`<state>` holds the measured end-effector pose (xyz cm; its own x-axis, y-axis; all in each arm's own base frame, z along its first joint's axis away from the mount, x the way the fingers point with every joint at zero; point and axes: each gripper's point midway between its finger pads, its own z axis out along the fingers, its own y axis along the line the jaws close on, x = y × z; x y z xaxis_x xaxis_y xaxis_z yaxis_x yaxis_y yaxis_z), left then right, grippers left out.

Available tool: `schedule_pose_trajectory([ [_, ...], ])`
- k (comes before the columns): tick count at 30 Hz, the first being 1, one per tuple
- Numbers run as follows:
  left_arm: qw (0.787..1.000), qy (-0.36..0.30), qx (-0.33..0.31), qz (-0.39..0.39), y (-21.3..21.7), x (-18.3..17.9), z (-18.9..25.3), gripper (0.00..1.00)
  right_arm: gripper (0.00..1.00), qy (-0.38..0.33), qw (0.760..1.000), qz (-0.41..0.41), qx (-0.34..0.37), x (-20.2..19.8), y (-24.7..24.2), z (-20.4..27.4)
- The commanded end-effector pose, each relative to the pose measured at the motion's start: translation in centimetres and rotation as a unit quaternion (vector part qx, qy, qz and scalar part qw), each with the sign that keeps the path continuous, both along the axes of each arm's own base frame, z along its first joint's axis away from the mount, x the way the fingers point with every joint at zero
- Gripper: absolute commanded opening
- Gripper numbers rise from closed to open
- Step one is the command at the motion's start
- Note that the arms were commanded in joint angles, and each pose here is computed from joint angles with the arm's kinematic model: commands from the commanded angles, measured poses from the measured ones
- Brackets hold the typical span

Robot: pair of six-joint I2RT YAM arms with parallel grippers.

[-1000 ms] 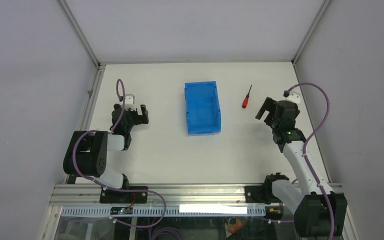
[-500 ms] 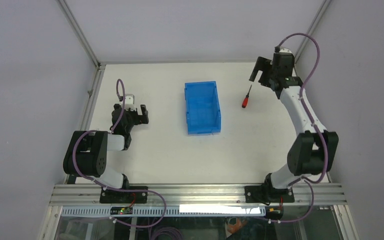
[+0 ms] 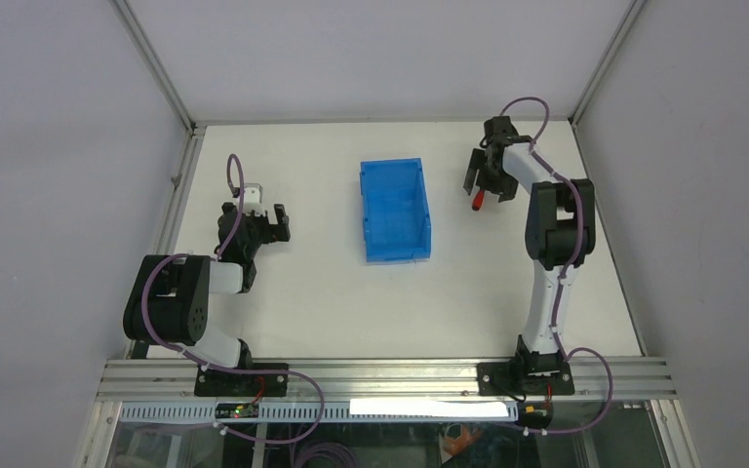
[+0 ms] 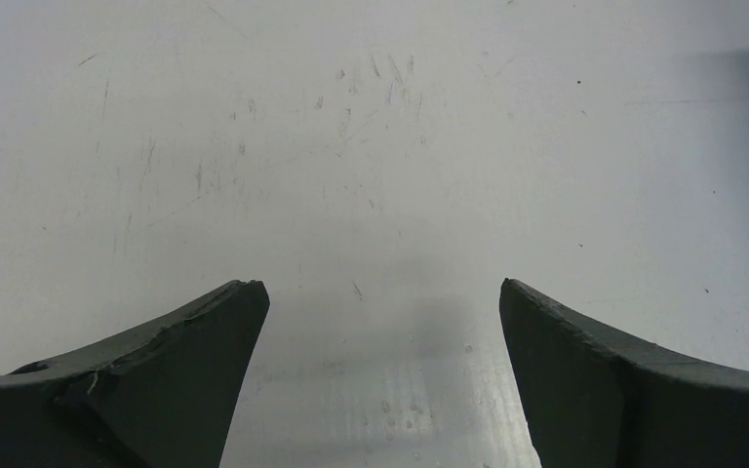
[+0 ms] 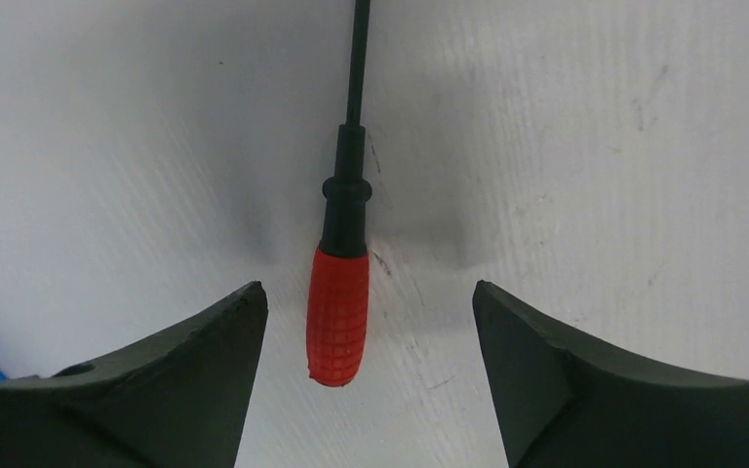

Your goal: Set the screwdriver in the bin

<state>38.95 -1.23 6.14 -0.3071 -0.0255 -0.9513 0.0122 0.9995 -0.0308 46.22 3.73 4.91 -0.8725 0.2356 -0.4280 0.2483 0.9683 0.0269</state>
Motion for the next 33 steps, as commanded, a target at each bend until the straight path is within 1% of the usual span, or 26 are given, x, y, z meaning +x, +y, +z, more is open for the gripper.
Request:
schedule_pose_trajectory([
  [1,1.0,-0.028,-0.011,-0.003,-0.4,0.4,1.7,0.99,0.78,0.012,1.0,-0.013,-0.025,0.6,0.5,-0.5],
  [3,1.0,-0.029,-0.011,-0.003,-0.4,0.4,1.7,0.99,0.67,0.022,0.999,-0.014,-0.024,0.5,0.8,-1.5],
  [4,1.0,-0.029,-0.011,-0.003,-0.4,0.4,1.7,0.99,0.59,0.027,0.999,-0.016,-0.024,0.4,0.9,-2.0],
  [5,1.0,-0.029,-0.011,-0.003,-0.4,0.4,1.7,0.99,0.5,0.029,0.999,-0.016,-0.024,0.4,0.9,-2.3],
  [8,1.0,-0.029,-0.011,-0.003,-0.4,0.4,1.8,0.99,0.11,0.029,0.999,-0.015,-0.027,0.6,0.9,-2.5],
  [9,1.0,-0.029,-0.011,-0.003,-0.3,0.4,1.7,0.99,0.03,0.028,0.999,-0.012,-0.028,0.7,0.9,-2.2],
  [10,1.0,-0.028,-0.011,-0.003,-0.4,0.4,1.7,0.99,0.0,0.024,0.999,-0.007,-0.03,0.9,0.8,-1.5],
  [12,1.0,-0.029,-0.011,-0.003,-0.4,0.4,1.8,0.99,0.0,0.006,0.999,0.005,-0.035,1.2,0.7,0.4],
  [17,1.0,-0.028,-0.011,-0.003,-0.4,0.4,1.7,0.99,0.0,-0.051,0.997,0.019,-0.048,1.2,0.1,7.2],
  [19,1.0,-0.029,-0.011,-0.003,-0.4,0.4,1.8,0.99,0.0,-0.067,0.997,0.03,-0.031,0.4,1.0,9.7],
  [21,1.0,-0.029,-0.011,-0.003,-0.4,0.4,1.8,0.99,0.0,-0.082,0.995,0.049,-0.029,-0.3,2.2,11.5],
  [23,1.0,-0.029,-0.011,-0.003,-0.4,0.4,1.7,0.99,0.0,-0.099,0.992,0.075,-0.032,-1.2,3.9,13.3],
  [26,1.0,-0.029,-0.011,-0.003,-0.4,0.4,1.8,0.99,0.0,-0.132,0.983,0.123,-0.019,-2.5,7.6,16.3],
  [31,1.0,-0.029,-0.011,-0.003,-0.3,0.4,1.8,0.99,0.0,-0.187,0.957,0.221,0.001,-5.8,15.8,20.4],
  [33,1.0,-0.028,-0.011,-0.003,-0.3,0.4,1.7,0.99,0.0,-0.204,0.947,0.249,0.006,-6.9,18.3,21.5],
])
